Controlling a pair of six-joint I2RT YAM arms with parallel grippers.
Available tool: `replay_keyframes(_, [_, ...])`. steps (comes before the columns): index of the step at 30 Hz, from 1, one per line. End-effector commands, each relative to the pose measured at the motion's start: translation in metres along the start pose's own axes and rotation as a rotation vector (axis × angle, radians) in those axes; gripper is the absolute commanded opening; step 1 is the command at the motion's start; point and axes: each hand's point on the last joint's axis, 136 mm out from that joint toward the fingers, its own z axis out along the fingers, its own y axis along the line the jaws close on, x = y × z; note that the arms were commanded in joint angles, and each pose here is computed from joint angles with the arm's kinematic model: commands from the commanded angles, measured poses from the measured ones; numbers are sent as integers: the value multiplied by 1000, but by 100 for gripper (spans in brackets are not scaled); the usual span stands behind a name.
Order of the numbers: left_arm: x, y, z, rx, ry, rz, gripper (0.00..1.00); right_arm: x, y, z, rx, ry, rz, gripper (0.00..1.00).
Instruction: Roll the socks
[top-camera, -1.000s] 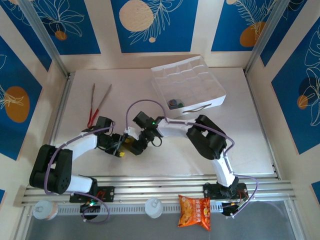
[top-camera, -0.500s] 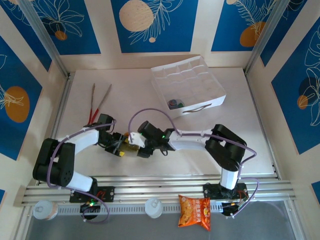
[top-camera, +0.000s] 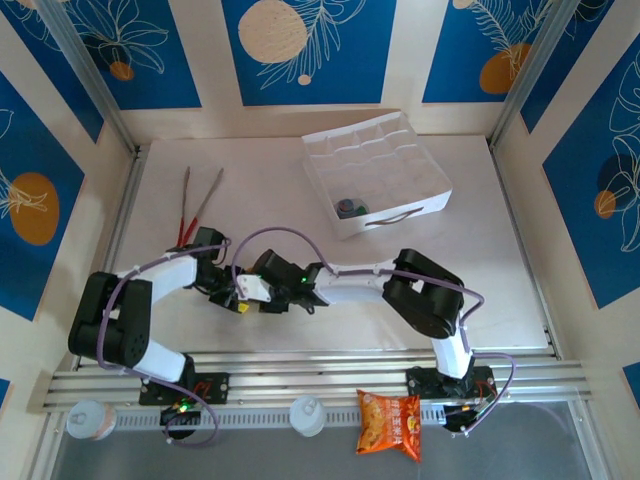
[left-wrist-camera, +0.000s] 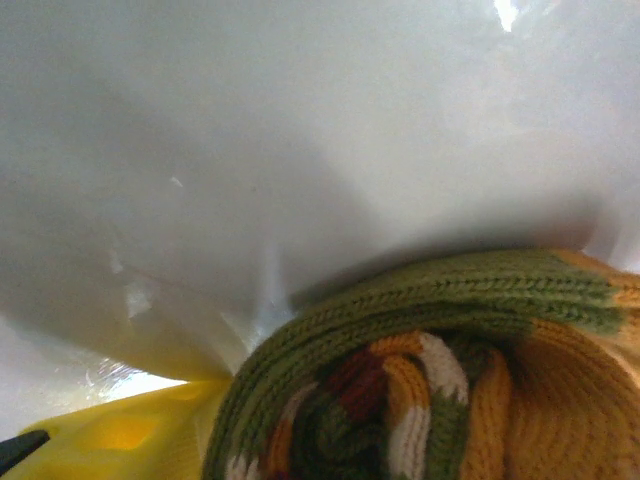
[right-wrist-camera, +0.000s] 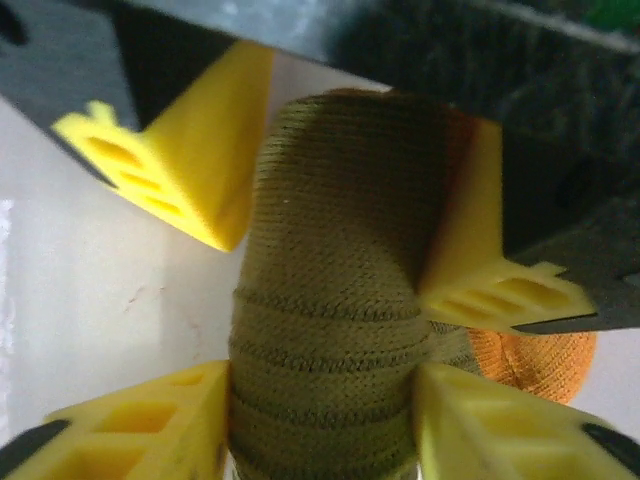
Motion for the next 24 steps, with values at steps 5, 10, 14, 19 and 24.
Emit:
replay_keyframes(5, [-13, 18, 8, -11, -32, -58, 60, 34, 18, 20, -97, 142, 103, 1])
replay_keyframes(10, [-20, -9, -24, 128, -90, -77, 70, 58, 33, 22, -222, 226, 242, 0])
replay_keyframes(14, [-25, -9, -27, 156, -70, -135, 75, 66, 39, 21, -291, 253, 328, 0])
replay_keyframes(19, [-36, -11, -31, 213, -74, -212, 76, 76, 46, 25, -359, 302, 406, 0])
replay_keyframes(24, [-39, -15, -54, 229, -138, -204, 77, 79, 45, 27, -431, 346, 501, 0])
